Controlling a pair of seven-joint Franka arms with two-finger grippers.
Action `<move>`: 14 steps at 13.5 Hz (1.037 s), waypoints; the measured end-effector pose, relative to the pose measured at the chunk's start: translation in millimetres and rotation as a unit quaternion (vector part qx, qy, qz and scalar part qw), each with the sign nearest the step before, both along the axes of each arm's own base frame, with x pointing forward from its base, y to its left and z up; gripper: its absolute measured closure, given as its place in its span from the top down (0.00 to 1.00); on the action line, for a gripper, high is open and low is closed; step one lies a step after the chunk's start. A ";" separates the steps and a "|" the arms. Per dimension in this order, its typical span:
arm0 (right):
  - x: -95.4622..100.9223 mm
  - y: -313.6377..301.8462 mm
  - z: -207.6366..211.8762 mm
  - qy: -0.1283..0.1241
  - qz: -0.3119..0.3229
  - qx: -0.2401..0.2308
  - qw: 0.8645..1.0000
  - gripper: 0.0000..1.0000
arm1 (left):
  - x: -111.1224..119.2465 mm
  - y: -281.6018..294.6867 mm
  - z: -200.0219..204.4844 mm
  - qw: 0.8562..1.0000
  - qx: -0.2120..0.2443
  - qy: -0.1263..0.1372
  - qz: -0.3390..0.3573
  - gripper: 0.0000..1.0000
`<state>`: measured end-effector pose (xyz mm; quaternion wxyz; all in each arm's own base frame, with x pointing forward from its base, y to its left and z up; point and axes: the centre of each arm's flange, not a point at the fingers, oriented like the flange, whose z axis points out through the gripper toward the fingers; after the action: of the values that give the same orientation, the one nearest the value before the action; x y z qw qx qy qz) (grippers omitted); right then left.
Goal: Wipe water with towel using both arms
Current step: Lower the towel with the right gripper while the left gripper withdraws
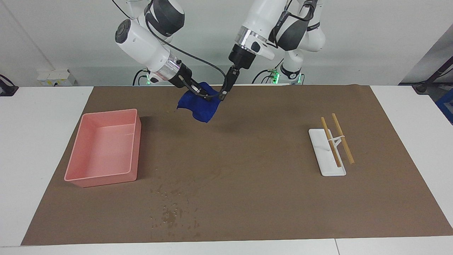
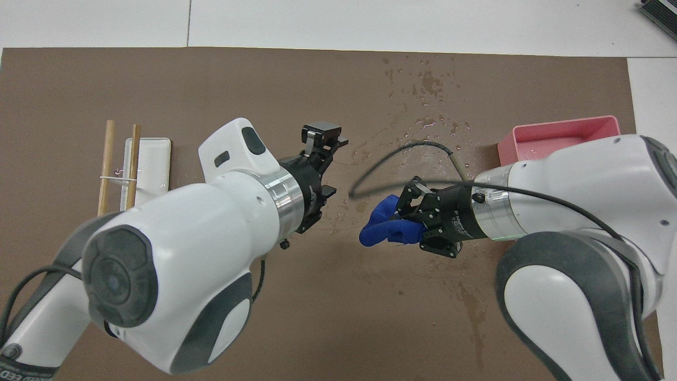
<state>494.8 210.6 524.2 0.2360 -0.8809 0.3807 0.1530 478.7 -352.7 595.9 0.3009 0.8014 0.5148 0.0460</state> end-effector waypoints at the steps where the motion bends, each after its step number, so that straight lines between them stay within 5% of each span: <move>1: -5.6 -4.8 -9.8 -0.013 0.033 -0.013 0.999 0.17 | 12.7 20.3 -3.1 1.000 0.022 -0.005 -0.014 0.99; 4: -16.6 -34.9 -52.5 -0.053 0.126 -0.046 0.990 0.17 | 47.0 86.4 -11.5 0.994 0.085 -0.019 -0.062 1.00; 7: -18.6 -43.3 -105.6 -0.050 0.184 -0.061 0.980 0.17 | 64.1 143.1 -20.4 0.970 0.161 -0.034 -0.178 1.00; 10: -21.6 -43.4 -186.7 -0.048 0.191 -0.083 0.977 0.17 | 68.5 193.0 -21.5 0.923 0.224 -0.039 -0.310 1.00; 14: -14.8 -73.8 -218.3 -0.089 0.236 -0.086 0.964 0.17 | 62.3 234.4 -0.2 0.833 0.288 -0.015 -0.473 1.00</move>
<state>480.1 136.8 305.9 0.1497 -0.9728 0.1512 0.0918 541.0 -118.2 595.8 0.0494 0.9967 0.0324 0.0558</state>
